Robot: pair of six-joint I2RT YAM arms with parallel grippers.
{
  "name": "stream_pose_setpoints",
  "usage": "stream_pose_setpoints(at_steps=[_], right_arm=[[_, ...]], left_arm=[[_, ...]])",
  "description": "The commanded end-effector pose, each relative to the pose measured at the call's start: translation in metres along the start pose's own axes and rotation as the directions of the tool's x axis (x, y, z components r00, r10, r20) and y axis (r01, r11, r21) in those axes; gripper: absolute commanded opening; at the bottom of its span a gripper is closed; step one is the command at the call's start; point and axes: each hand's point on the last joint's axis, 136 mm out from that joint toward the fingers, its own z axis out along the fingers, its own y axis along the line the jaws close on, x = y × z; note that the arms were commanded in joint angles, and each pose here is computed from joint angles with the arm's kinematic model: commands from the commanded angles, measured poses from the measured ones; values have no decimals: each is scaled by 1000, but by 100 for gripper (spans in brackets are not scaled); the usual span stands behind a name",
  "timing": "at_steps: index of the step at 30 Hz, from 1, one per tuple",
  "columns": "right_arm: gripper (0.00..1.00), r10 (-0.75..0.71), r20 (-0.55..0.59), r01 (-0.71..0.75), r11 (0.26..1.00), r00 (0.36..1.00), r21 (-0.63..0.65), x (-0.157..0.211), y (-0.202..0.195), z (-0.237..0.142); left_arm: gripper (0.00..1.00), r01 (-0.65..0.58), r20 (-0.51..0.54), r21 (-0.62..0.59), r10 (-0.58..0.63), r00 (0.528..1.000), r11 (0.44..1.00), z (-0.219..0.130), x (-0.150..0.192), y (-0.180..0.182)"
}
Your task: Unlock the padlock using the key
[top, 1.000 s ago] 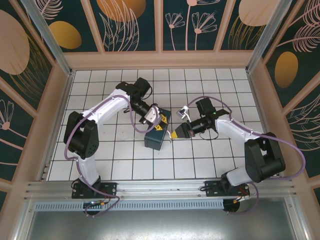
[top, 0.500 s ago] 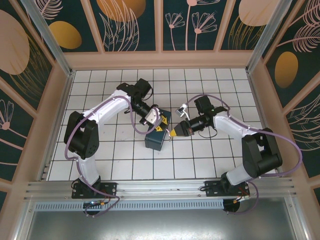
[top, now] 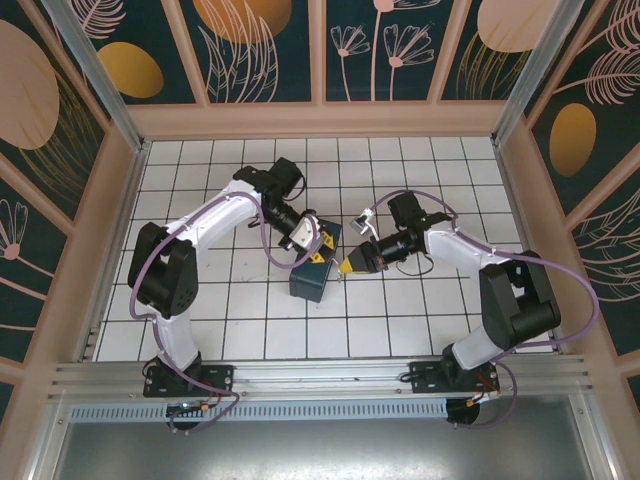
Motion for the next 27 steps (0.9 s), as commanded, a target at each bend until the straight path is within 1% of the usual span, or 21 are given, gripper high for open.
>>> stream_pose_setpoints(at_steps=[1,6,20,27], right_arm=[[0,-39,13,39,999,999,-14,-10,7,-4],[0,-37,15,37,999,999,-6,-7,7,-4],[0,-44,11,44,999,999,-11,-15,6,-3],[0,-63,11,63,998,998,-26,-14,12,-5]], left_arm=[[24,-36,54,-21,37,998,999,-5,-19,1],[24,-36,47,-20,36,998,999,-4,-17,3],[24,-41,59,-23,42,997,999,-6,-22,2],[24,-40,56,-15,41,998,999,-4,-21,1]])
